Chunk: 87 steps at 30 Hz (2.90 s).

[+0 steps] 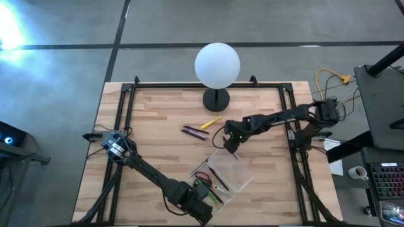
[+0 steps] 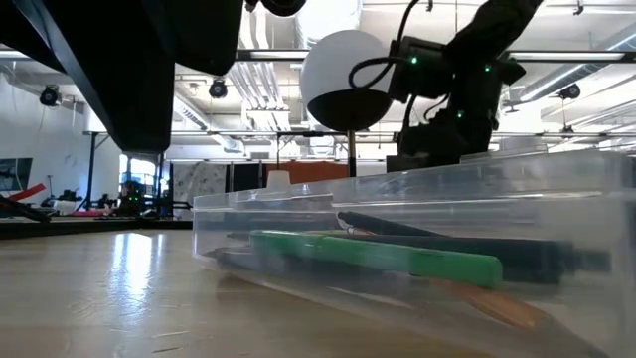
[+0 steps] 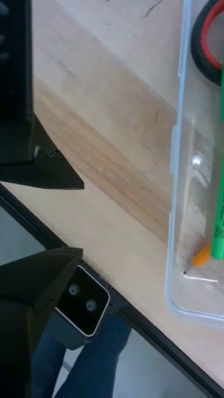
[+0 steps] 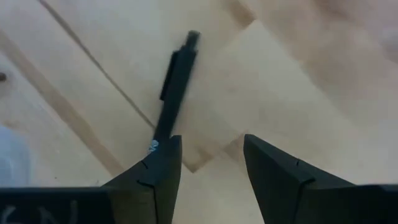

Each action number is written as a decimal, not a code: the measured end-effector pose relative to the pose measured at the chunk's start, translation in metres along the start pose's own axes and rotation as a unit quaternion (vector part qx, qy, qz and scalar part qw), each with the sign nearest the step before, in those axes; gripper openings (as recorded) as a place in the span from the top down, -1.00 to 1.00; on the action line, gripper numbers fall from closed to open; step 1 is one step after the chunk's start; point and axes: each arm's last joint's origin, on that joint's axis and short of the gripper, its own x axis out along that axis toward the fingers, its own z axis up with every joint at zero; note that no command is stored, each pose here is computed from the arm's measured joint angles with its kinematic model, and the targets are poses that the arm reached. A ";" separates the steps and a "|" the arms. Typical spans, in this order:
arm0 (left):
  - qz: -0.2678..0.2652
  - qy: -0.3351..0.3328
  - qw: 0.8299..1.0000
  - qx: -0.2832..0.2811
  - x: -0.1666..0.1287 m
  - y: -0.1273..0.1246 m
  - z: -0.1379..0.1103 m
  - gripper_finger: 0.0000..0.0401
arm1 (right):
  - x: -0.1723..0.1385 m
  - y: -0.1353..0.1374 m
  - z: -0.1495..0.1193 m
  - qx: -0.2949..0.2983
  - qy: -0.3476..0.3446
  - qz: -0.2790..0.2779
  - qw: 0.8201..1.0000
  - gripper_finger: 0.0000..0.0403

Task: Pick & place school supplies into a supply box
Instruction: Put the black pen into the supply box

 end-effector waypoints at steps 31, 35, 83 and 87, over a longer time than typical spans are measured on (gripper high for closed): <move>-0.004 -0.002 1.000 -0.011 0.000 0.000 0.003 0.28 | 0.025 0.026 0.029 -0.024 0.000 -0.045 0.999 0.19; -0.004 -0.002 1.000 -0.010 0.000 0.000 0.003 0.28 | 0.024 0.025 0.028 -0.026 0.002 -0.048 0.999 0.19; -0.004 -0.014 1.000 -0.008 -0.002 -0.001 0.003 0.28 | -0.054 0.004 0.019 -0.070 -0.047 -0.013 0.996 0.95; -0.005 -0.015 1.000 -0.007 -0.002 -0.001 0.003 0.28 | -0.082 0.001 0.019 -0.052 -0.090 0.015 0.994 0.95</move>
